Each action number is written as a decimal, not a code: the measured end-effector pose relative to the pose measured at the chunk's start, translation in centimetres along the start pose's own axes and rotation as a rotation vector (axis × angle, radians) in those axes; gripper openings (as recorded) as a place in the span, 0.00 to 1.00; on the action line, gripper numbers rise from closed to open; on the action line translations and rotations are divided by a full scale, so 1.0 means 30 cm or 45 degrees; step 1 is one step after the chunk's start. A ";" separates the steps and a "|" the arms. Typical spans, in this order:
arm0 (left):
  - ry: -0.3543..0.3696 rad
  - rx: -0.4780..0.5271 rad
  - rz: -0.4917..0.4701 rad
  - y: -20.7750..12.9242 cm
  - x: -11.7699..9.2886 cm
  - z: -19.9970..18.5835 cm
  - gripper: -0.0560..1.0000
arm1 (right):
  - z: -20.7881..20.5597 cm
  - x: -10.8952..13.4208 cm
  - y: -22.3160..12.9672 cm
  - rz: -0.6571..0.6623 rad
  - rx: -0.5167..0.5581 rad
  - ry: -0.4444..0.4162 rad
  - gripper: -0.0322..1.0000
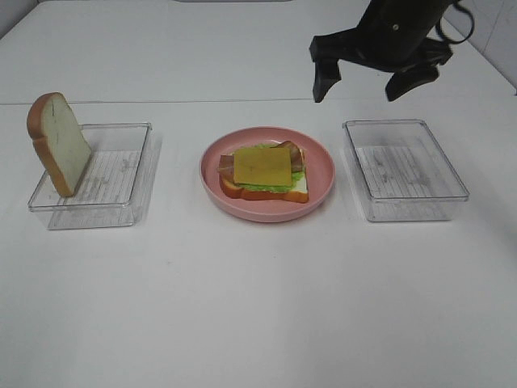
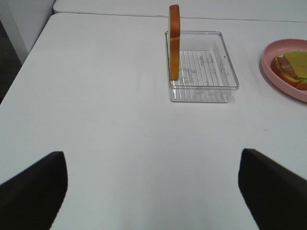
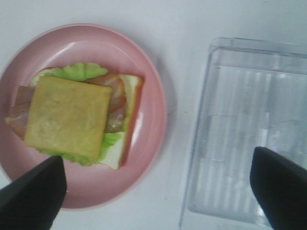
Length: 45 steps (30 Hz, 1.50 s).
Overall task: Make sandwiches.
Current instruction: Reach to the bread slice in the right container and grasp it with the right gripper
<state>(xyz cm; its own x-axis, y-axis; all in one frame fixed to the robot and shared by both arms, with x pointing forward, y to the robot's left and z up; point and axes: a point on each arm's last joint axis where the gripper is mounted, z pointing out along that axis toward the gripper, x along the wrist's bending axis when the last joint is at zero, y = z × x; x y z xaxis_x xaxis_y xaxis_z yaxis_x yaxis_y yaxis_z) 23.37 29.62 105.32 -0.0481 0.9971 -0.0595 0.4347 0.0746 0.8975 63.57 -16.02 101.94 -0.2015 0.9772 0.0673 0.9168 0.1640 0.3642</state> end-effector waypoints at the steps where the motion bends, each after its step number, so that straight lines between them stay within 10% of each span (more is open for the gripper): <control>1: 0.000 0.000 0.000 0.000 0.000 0.000 0.89 | 0.000 0.000 0.000 0.000 0.000 0.000 0.98; 11: 0.000 0.000 0.000 0.000 0.000 0.000 0.89 | -0.118 -0.327 -0.016 0.225 0.039 -0.220 0.98; 21: 0.000 0.000 0.000 0.000 0.000 0.000 0.89 | -0.147 -0.330 -0.060 0.199 0.102 -0.216 0.98; 30: 0.000 0.000 0.000 0.000 0.000 0.000 0.89 | -0.298 -0.285 -0.333 0.217 0.055 -0.173 0.98; 45: 0.000 0.000 0.000 0.000 0.000 0.000 0.89 | -0.591 -0.202 -0.963 0.214 -0.475 -0.121 0.98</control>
<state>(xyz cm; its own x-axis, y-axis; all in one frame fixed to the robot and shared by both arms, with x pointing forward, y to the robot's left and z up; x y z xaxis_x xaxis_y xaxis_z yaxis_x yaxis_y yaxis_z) 23.37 29.62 105.32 -0.0481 0.9971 -0.0595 0.4347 0.0746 0.8975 32.18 -29.06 107.49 -0.0109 0.9972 0.0746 0.7430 -0.0418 0.6680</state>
